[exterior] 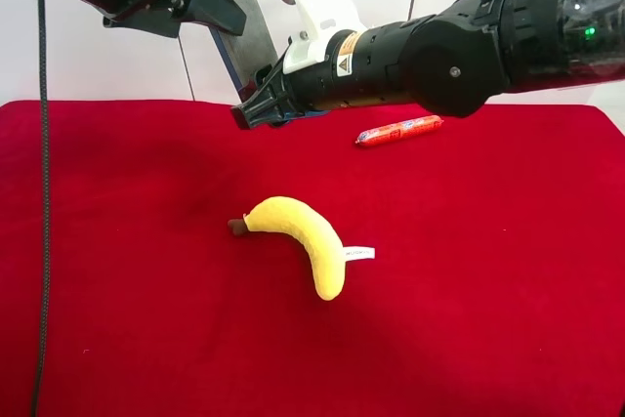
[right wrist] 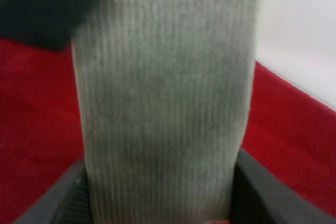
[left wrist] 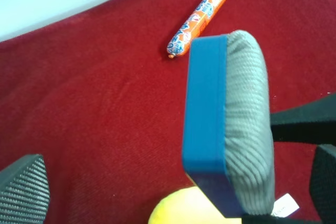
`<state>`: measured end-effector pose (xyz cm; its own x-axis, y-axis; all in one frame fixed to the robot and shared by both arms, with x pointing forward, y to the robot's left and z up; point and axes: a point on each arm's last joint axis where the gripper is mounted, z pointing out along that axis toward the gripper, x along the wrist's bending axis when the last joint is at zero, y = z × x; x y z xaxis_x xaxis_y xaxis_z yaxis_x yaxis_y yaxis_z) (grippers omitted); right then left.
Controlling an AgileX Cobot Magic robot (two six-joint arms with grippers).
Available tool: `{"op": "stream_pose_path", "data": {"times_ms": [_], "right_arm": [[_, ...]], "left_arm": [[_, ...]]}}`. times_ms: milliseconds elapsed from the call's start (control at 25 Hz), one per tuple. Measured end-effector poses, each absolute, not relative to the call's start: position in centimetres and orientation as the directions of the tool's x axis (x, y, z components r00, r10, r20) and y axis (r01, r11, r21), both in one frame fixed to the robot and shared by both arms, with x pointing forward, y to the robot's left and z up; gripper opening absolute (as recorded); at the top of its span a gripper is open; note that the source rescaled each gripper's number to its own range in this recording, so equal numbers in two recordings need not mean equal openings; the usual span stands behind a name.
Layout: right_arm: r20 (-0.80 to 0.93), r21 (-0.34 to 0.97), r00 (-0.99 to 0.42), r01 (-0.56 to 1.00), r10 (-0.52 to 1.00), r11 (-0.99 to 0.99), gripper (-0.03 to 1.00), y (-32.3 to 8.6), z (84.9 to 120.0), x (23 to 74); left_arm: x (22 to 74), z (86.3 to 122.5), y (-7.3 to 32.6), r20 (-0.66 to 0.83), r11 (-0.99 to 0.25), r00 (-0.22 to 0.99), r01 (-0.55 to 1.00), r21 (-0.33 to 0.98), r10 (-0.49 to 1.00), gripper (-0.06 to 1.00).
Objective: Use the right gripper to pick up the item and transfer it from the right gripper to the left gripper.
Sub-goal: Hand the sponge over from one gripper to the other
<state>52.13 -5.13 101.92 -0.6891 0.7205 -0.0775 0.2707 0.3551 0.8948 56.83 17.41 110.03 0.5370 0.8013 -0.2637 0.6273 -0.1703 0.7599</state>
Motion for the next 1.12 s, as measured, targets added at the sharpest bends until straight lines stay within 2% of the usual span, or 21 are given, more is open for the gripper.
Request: {"op": "stream_pose_path", "data": {"times_ms": [160,520,600,640,760,880,920,1120], "right_arm": [[-0.077,0.895,-0.689,0.271,0.721,0.355,0.00,-5.1,101.9,52.1],[-0.077,0.895,-0.689,0.271,0.721,0.355,0.00,-5.1,101.9,52.1],[-0.077,0.895,-0.689,0.271,0.721,0.355,0.00,-5.1,101.9,52.1],[-0.077,0.895,-0.689,0.271,0.721,0.355,0.00,-5.1,101.9,52.1],[-0.077,0.895,-0.689,0.271,0.721,0.355,0.00,-5.1,101.9,52.1],[-0.077,0.895,-0.689,0.271,0.721,0.355,0.00,-5.1,101.9,52.1],[-0.077,0.895,-0.689,0.270,0.721,0.354,0.00,-5.1,101.9,52.1],[-0.077,0.895,-0.689,0.270,0.721,0.354,0.00,-5.1,101.9,52.1]], "left_arm": [[57.8,109.6,16.7,-0.308,-0.141,0.531,0.645,0.751,0.789,1.00],[58.9,108.5,14.8,-0.325,-0.161,0.553,0.656,0.737,0.767,1.00],[59.0,108.4,14.7,-0.327,-0.161,0.554,0.657,0.736,0.766,0.97],[59.0,108.4,14.7,-0.331,-0.158,0.552,0.659,0.735,0.765,0.92],[59.0,108.5,14.6,-0.359,-0.130,0.543,0.667,0.734,0.759,0.58],[59.0,108.7,14.4,-0.392,-0.099,0.533,0.676,0.730,0.750,0.07],[58.9,108.7,14.3,-0.406,-0.088,0.530,0.681,0.727,0.745,0.00],[59.0,108.8,14.3,-0.415,-0.078,0.527,0.682,0.727,0.742,0.02]]}}
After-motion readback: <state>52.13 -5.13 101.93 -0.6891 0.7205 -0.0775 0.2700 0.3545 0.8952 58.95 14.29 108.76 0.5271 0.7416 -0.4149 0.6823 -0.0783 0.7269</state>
